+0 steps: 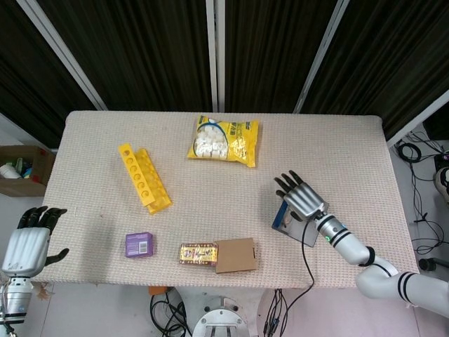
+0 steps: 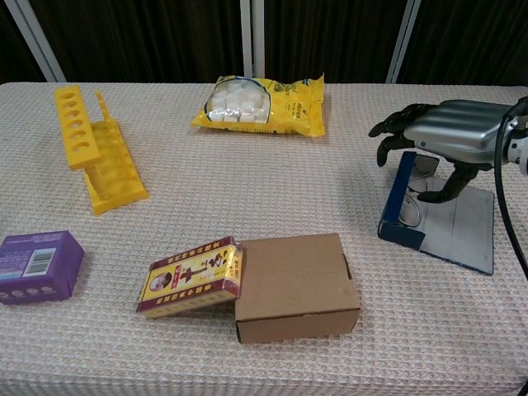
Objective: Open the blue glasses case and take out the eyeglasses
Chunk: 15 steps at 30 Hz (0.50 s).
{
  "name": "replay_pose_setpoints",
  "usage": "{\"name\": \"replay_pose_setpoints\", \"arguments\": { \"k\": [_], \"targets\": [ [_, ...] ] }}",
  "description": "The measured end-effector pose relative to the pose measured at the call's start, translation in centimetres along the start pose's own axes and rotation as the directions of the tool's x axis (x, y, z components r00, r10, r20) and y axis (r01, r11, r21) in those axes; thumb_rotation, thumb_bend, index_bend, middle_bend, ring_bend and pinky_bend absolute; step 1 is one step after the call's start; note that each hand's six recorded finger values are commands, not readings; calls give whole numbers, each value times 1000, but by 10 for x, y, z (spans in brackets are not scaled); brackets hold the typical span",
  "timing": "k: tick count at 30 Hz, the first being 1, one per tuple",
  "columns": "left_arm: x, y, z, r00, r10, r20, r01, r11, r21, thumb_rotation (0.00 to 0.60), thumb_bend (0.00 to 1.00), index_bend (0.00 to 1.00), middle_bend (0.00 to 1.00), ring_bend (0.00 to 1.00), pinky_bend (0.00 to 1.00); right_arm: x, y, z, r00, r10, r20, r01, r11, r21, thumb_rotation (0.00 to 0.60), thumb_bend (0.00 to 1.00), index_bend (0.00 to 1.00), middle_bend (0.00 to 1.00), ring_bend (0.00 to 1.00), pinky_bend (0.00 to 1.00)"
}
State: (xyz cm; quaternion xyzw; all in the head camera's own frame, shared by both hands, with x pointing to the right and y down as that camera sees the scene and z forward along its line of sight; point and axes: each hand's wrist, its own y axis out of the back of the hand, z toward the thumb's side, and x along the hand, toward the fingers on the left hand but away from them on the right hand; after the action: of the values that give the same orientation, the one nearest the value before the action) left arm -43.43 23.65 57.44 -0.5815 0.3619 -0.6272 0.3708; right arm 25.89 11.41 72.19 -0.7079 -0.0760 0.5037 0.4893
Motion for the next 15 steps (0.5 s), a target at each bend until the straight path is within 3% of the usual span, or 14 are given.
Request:
{"name": "replay_pose_setpoints", "arguments": {
  "k": [15],
  "targets": [
    [-1, 0, -3, 1000, -1, -6, 1, 1000, 0, 600, 0, 204, 207, 129, 140, -43, 15, 27, 1000, -25, -16, 24, 998, -60, 600, 292, 273, 77, 0, 0]
  ]
}}
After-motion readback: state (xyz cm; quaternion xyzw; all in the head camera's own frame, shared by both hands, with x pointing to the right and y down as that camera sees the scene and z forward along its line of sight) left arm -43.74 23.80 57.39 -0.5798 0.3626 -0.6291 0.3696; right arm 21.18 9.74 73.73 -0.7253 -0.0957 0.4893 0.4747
